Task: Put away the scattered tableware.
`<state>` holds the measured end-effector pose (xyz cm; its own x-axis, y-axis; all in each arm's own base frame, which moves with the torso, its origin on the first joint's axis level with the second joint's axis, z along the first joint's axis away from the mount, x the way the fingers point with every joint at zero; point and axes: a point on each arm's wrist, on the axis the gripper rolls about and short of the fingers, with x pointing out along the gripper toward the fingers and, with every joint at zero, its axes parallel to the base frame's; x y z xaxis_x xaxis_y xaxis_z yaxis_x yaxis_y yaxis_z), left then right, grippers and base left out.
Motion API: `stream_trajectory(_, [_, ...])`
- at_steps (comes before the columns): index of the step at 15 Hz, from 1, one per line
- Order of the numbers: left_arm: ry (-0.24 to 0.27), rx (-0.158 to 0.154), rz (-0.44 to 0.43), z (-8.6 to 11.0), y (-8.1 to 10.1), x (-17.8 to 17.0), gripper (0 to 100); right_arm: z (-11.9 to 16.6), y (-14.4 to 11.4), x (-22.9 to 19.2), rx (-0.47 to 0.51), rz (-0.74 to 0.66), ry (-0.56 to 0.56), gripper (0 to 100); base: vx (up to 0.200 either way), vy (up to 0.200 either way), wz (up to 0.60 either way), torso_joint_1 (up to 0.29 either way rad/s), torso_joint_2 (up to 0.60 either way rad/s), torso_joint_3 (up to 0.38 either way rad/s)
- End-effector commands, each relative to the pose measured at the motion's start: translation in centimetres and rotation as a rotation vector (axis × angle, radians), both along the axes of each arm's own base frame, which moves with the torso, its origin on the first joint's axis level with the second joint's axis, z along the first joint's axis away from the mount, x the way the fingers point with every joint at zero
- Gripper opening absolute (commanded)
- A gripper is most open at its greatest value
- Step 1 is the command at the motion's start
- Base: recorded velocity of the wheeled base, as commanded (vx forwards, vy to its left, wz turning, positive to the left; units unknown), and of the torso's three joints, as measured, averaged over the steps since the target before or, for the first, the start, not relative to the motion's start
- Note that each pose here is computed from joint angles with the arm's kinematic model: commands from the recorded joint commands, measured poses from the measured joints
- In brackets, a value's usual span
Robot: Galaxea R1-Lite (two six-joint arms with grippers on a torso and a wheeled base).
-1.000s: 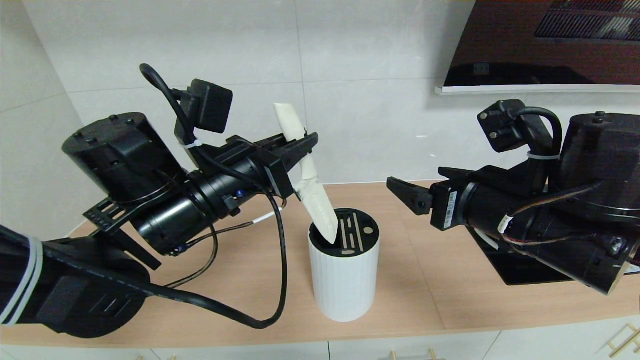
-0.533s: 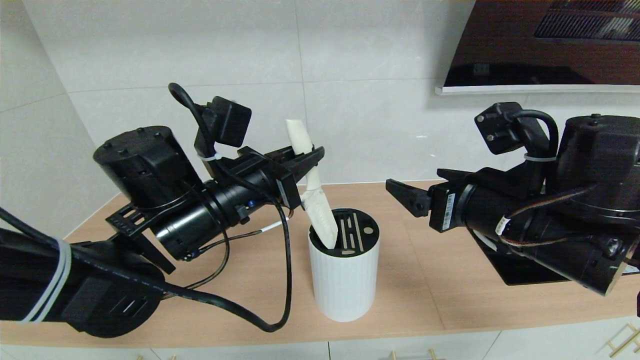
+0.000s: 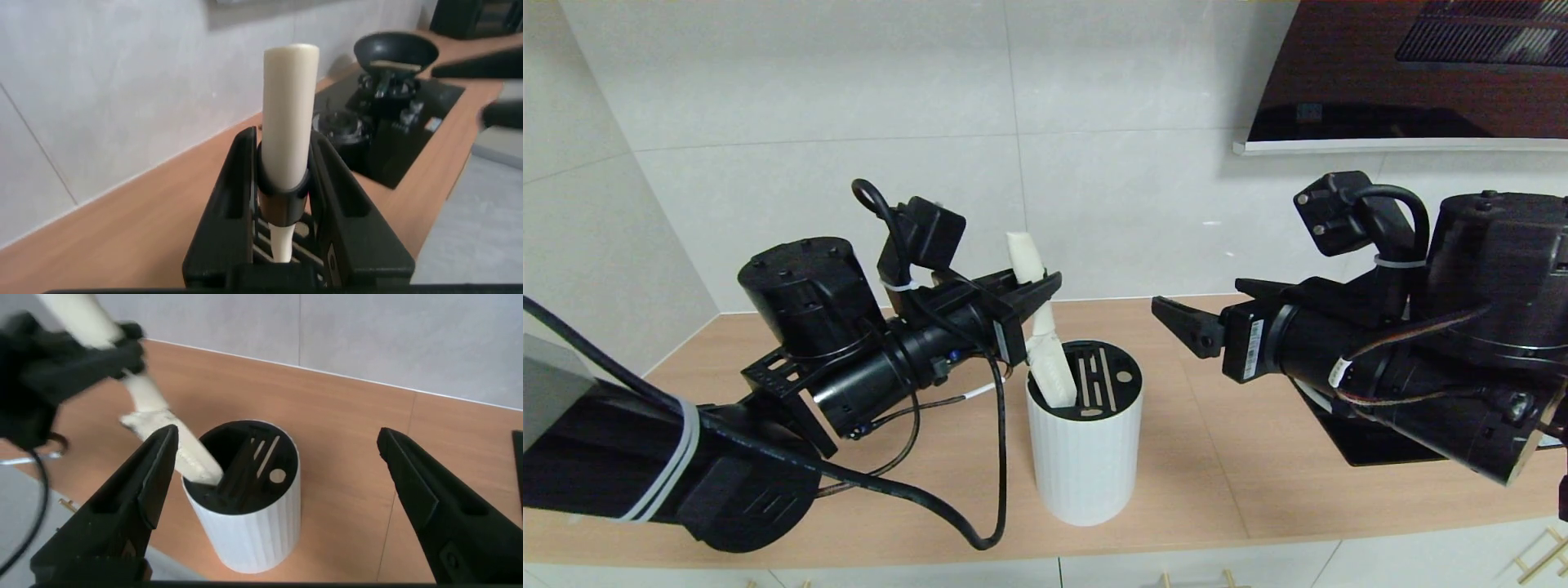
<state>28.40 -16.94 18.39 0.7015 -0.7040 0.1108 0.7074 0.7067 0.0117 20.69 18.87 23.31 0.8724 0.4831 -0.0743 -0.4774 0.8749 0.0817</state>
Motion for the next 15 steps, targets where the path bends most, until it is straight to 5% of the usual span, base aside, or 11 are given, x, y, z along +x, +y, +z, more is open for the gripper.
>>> stream_trajectory(1, [0.027, 0.015, -0.004, -1.1, -0.4, 0.4, 0, -0.1, 0.0, 0.0, -0.002, 0.0, 0.002, 100, 0.0, 0.0, 0.0, 0.0, 0.0, 0.0])
stream_trajectory(9, [0.1, 0.062, -0.037, -4.3, -2.1, 0.9, 0, -0.1, 0.0, 0.0, -0.002, -0.002, 0.002, 100, 0.0, 0.0, 0.0, 0.0, 0.0, 0.0])
stream_trajectory(15, [0.106, 0.066, -0.047, -6.4, -3.4, 1.5, 0, -0.1, 0.0, 0.0, -0.002, -0.002, 0.002, 100, 0.0, 0.0, 0.0, 0.0, 0.0, 0.0])
